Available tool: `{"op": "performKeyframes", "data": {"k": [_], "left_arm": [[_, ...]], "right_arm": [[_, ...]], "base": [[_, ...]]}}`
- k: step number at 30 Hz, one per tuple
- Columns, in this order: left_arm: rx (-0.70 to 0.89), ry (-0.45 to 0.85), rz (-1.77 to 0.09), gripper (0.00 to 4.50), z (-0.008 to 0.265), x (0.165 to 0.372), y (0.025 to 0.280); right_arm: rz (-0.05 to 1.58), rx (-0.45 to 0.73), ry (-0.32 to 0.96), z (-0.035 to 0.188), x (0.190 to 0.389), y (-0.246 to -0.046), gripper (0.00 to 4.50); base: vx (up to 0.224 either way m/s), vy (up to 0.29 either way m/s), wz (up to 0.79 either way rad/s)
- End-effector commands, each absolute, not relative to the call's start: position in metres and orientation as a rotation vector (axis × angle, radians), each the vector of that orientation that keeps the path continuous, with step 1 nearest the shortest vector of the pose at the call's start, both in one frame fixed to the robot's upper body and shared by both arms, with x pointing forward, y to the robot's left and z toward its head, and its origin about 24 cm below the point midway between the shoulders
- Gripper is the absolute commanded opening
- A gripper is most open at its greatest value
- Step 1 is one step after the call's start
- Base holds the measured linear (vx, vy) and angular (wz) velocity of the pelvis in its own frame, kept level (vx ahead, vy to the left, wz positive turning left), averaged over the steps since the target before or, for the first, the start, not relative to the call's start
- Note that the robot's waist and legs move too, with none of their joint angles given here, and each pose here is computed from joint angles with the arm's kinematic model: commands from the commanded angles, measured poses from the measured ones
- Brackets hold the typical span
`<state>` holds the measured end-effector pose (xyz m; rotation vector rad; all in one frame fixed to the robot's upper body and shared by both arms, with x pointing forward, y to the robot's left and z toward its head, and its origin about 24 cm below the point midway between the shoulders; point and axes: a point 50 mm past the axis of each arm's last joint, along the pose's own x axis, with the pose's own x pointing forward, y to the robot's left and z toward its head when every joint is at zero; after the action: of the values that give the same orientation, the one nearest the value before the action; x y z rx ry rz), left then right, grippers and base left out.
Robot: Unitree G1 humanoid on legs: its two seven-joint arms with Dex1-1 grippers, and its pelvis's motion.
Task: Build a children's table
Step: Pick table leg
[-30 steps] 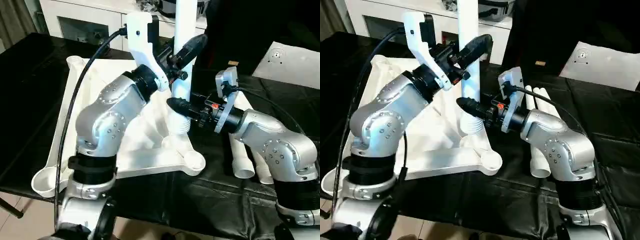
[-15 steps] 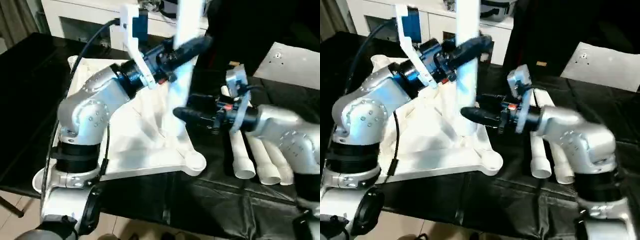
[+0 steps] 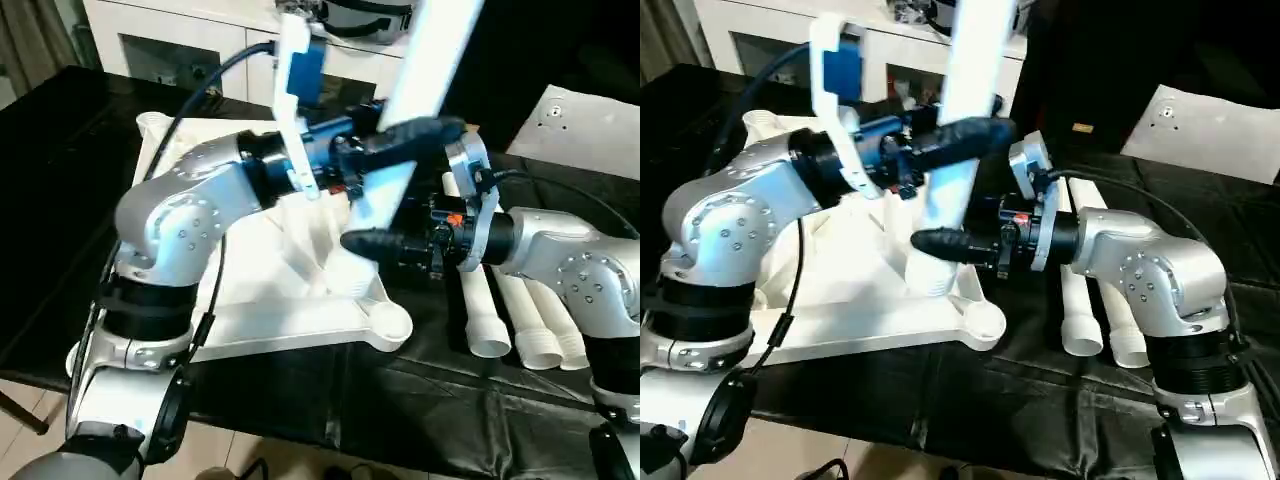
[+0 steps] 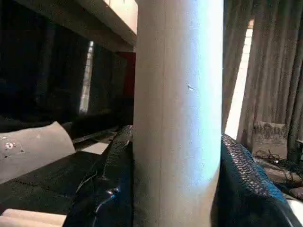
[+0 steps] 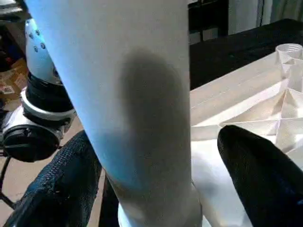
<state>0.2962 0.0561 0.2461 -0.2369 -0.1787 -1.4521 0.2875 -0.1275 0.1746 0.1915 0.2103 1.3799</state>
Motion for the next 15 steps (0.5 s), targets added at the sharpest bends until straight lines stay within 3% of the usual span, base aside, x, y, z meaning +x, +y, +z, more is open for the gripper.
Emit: {"op": "performKeyframes", "data": {"k": [1,12,15], "left_arm": [[-0.207,-0.188,-1.494,1.8,0.252,0.293,0.049],[-0.193,-0.17,-1.508,1.8,0.249,0.292,0.047],[-0.188,-0.167,-1.503,1.8,0.248,0.293,0.047]], "right_arm": [[1.392,0.182,0.218,0.173,0.286,-0.128,3.8],[1.411,0.138,0.244,0.164,0.285,-0.127,3.0],[1.413,0.11,0.255,0.161,0.285,-0.127,2.6]], "base": [[0.0,0.0,0.0],[0.0,0.0,0.0],[0.0,0.0,0.0]]}}
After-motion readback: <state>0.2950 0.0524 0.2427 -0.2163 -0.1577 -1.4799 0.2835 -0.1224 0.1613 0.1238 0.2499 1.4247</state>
